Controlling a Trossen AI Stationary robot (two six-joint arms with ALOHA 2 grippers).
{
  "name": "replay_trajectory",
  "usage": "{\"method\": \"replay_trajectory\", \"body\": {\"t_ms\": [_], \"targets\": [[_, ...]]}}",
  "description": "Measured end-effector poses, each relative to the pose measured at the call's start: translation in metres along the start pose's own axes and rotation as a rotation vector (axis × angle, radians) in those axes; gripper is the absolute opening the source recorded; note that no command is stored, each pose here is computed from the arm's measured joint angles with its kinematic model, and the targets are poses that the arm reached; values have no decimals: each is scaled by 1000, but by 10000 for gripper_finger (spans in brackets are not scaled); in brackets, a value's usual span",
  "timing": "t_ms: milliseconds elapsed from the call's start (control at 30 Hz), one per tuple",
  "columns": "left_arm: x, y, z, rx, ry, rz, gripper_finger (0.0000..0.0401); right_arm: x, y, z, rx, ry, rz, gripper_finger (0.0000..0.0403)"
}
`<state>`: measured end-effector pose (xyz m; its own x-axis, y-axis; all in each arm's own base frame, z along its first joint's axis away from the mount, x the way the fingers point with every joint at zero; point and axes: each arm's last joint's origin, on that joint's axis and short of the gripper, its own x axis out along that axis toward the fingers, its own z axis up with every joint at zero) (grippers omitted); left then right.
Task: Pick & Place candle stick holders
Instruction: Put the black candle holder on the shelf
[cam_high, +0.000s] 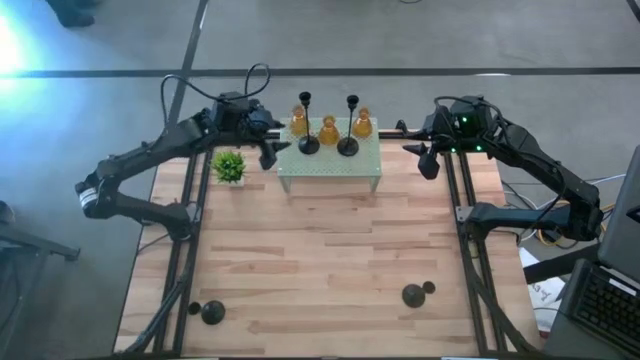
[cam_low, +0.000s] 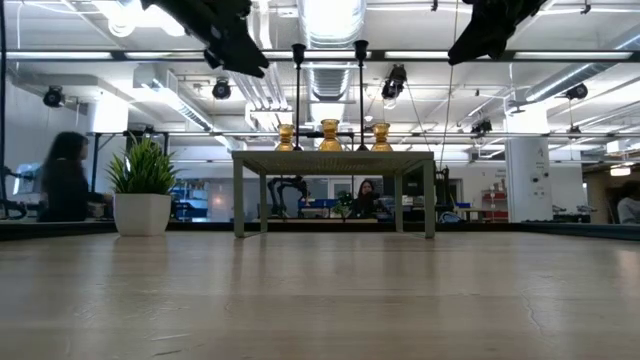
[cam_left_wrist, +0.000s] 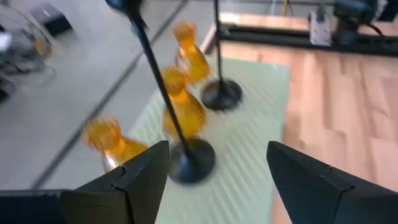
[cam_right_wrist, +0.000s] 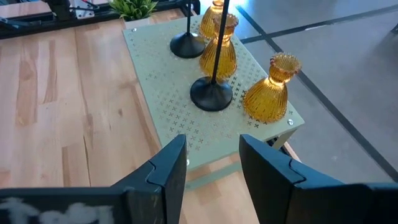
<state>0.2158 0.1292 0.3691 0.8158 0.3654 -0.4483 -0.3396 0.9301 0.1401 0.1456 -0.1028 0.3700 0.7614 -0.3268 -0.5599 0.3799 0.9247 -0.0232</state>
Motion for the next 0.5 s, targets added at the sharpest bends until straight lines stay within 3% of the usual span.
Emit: {"method": "replay_trajectory", "body": {"t_ms": [233, 500], "targets": [[-38, -20, -8, -41, 82, -73, 268, 0, 0, -2, 8, 18, 3, 133], [-73, -61, -25, -95, 130, -187, 268, 0, 0, -2, 11, 17, 5, 123]]}}
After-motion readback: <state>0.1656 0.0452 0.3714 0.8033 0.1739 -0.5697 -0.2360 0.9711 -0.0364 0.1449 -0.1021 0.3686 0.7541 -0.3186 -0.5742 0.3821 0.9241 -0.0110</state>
